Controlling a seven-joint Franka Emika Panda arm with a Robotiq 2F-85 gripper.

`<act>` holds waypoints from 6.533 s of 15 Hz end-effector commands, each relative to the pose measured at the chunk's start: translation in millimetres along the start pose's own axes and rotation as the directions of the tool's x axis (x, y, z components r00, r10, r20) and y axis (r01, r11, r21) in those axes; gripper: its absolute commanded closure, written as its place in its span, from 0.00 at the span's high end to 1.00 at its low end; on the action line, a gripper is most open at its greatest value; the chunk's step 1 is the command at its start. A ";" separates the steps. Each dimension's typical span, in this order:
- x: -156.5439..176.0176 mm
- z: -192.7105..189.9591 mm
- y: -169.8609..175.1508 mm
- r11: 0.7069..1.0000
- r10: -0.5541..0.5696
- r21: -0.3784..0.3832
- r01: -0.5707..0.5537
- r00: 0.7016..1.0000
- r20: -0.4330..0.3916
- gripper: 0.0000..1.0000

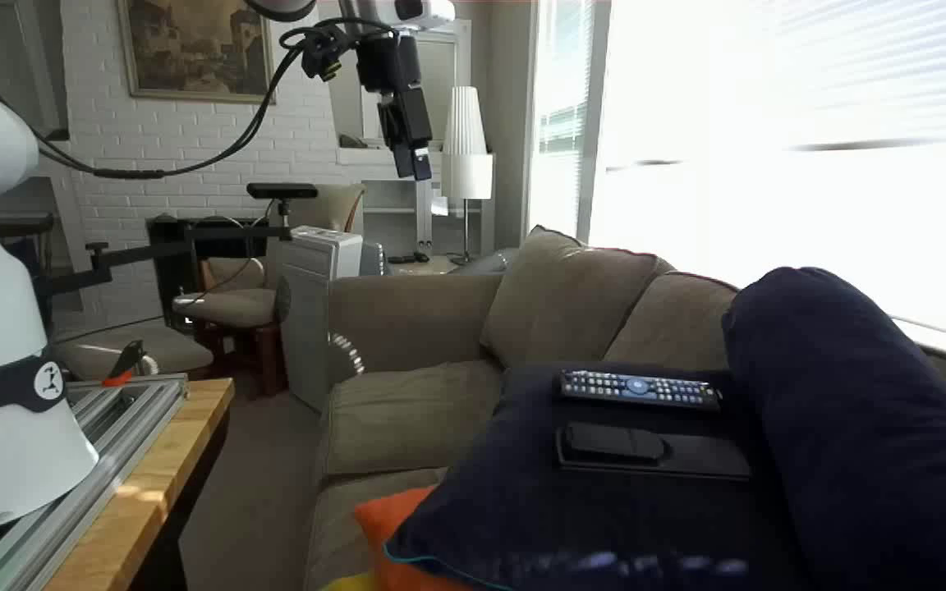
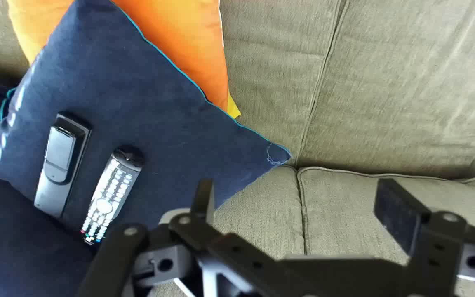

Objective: Flip the remote on the right

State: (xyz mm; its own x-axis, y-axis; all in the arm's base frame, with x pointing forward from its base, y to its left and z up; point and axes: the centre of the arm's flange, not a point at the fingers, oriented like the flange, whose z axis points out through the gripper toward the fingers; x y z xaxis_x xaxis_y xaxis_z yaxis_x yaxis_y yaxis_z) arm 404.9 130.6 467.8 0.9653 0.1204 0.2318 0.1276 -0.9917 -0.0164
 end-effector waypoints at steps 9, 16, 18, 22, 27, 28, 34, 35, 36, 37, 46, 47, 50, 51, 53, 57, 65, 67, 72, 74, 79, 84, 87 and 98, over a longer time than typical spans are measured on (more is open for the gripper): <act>31.8 18.8 32.6 0.974 0.171 -0.131 -0.182 0.981 -0.095 1.00; 60.4 59.9 117.8 0.903 0.413 -0.084 -0.422 0.904 -0.111 1.00; 62.9 73.5 133.8 0.920 0.389 -0.017 -0.392 0.917 -0.088 1.00; 64.8 95.2 165.3 0.950 0.305 0.084 -0.300 0.951 -0.050 1.00; 62.0 109.3 214.0 0.960 0.271 0.080 -0.267 0.961 -0.046 1.00; 60.3 111.7 224.0 0.961 0.273 0.063 -0.270 0.961 -0.051 1.00; 50.1 146.7 257.3 0.921 0.390 0.013 -0.390 0.918 -0.077 1.00; 48.7 156.7 261.1 0.919 0.393 -0.008 -0.395 0.916 -0.081 1.00; 47.1 165.6 263.4 0.913 0.406 -0.006 -0.407 0.911 -0.071 1.00; 46.4 173.6 266.3 0.912 0.407 -0.018 -0.409 0.911 -0.070 1.00; 29.5 214.1 263.4 0.915 0.391 -0.096 -0.392 0.920 -0.026 1.00; 27.8 216.5 261.5 0.917 0.386 -0.102 -0.387 0.922 -0.028 1.00; 22.4 225.1 256.4 0.914 0.384 -0.118 -0.387 0.922 -0.048 1.00; 20.0 228.6 254.4 0.914 0.379 -0.130 -0.385 0.923 -0.064 1.00; 15.6 235.1 252.3 0.910 0.383 -0.132 -0.393 0.919 -0.096 1.00; 6.0 249.0 248.5 0.895 0.408 -0.135 -0.425 0.903 -0.137 1.00; 8.3 275.7 241.2 0.892 0.394 -0.136 -0.431 0.889 -0.233 1.00; 13.0 282.0 239.5 0.893 0.389 -0.135 -0.428 0.888 -0.245 1.00; 22.4 296.8 233.1 0.894 0.388 -0.126 -0.431 0.882 -0.266 1.00; 27.3 301.4 233.1 0.890 0.394 -0.123 -0.439 0.876 -0.279 0.96; 35.2 307.9 237.3 0.883 0.405 -0.123 -0.453 0.867 -0.290 0.54; 42.5 286.1 227.1 0.863 0.442 -0.135 -0.487 0.857 -0.265 0.31; 48.0 251.6 220.9 0.851 0.482 -0.129 -0.509 0.854 -0.195 0.31; 62.2 108.4 240.1 0.821 0.559 -0.050 -0.568 0.783 0.272 0.31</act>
State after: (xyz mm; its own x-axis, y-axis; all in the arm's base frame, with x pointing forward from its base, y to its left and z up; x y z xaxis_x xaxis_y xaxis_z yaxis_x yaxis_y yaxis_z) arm 514.2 -85.7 321.7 0.8911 -0.4527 0.0310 -0.4505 -0.8909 -0.0585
